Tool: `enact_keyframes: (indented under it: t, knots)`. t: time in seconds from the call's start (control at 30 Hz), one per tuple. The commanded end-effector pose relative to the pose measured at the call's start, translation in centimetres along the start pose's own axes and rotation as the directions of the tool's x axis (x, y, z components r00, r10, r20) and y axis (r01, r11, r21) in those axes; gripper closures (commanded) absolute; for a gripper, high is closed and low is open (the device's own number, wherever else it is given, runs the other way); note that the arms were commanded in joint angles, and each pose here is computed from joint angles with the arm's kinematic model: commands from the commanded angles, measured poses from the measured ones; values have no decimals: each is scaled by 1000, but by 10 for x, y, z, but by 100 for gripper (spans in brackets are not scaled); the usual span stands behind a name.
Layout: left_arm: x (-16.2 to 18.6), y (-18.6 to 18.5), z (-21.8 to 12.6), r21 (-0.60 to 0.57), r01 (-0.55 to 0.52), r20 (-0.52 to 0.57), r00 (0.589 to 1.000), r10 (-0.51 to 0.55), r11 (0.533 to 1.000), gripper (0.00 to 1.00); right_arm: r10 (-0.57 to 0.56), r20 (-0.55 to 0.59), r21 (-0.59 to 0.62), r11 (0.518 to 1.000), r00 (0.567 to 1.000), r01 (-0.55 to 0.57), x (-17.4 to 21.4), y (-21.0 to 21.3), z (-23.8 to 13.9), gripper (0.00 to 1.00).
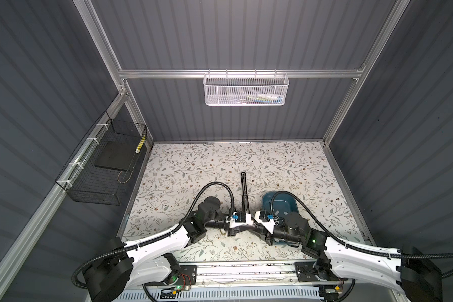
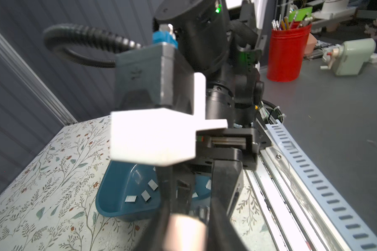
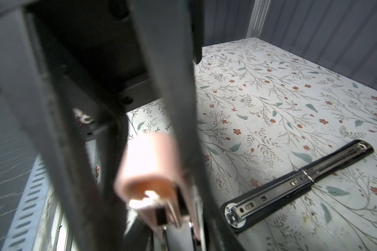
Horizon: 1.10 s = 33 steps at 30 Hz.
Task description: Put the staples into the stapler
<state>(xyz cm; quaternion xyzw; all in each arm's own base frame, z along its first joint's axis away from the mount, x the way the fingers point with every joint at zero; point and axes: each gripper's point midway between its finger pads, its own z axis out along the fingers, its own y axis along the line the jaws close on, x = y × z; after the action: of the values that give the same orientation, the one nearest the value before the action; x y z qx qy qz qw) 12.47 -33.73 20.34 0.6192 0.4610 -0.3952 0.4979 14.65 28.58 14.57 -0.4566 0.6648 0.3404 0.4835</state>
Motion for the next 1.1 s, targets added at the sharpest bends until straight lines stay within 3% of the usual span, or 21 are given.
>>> enact_keyframes:
  t: [0.0, 0.1, 0.17, 0.2, 0.27, 0.37, 0.4, 0.47, 0.5, 0.53, 0.67, 0.8, 0.93, 1.07]
  knots:
    - [-11, 25, -10, -174, -3, 52, 999, 13, 985, 3, 10, 25, 68, 998, 1000, -12, -5, -13, -2, 72]
    - [-5, 53, -32, -409, 26, 82, 997, 9, 912, 0, 29, 18, 122, 992, 999, -31, -5, -23, -1, 78]
    - [-2, 73, -54, -565, 76, 117, 993, -11, 821, 0, 48, 8, 170, 984, 999, -48, -5, -32, 0, 84]
    - [1, 85, -69, -652, 114, 146, 989, -23, 750, 0, 57, 5, 194, 979, 998, -57, -5, -36, 1, 87]
    - [9, 104, -104, -795, 192, 209, 977, -39, 575, 0, 87, 4, 252, 964, 996, -85, -9, -47, 2, 93]
    - [37, 125, -161, -939, 249, 236, 968, -83, 235, 0, 165, 9, 331, 930, 986, -158, -15, -63, 5, 99]
    - [50, 128, -181, -965, 243, 232, 966, -110, 102, 0, 215, 8, 373, 906, 977, -203, -18, -70, 7, 100]
    - [66, 129, -209, -972, 218, 229, 963, -145, -84, 0, 291, -5, 427, 866, 957, -261, -22, -80, 12, 100]
    - [71, 129, -218, -968, 205, 227, 961, -157, -144, 0, 337, -34, 451, 845, 941, -286, -21, -83, 19, 100]
    - [74, 130, -221, -966, 191, 221, 961, -166, -176, 0, 361, -60, 465, 835, 931, -294, -22, -83, 27, 100]
    - [77, 134, -220, -968, 157, 195, 961, -194, -196, 0, 418, -181, 534, 802, 890, -268, -22, -77, 63, 100]
    - [76, 125, -235, -945, 222, 261, 955, -143, -242, 0, 494, -316, 636, 744, 810, -205, -3, -81, 96, 100]
    - [72, 120, -243, -932, 262, 296, 949, -108, -249, 0, 509, -386, 638, 750, 769, -176, 16, -79, 124, 100]
    - [70, 119, -248, -922, 273, 311, 944, -108, -275, 0, 536, -387, 667, 724, 750, -174, 24, -86, 131, 100]
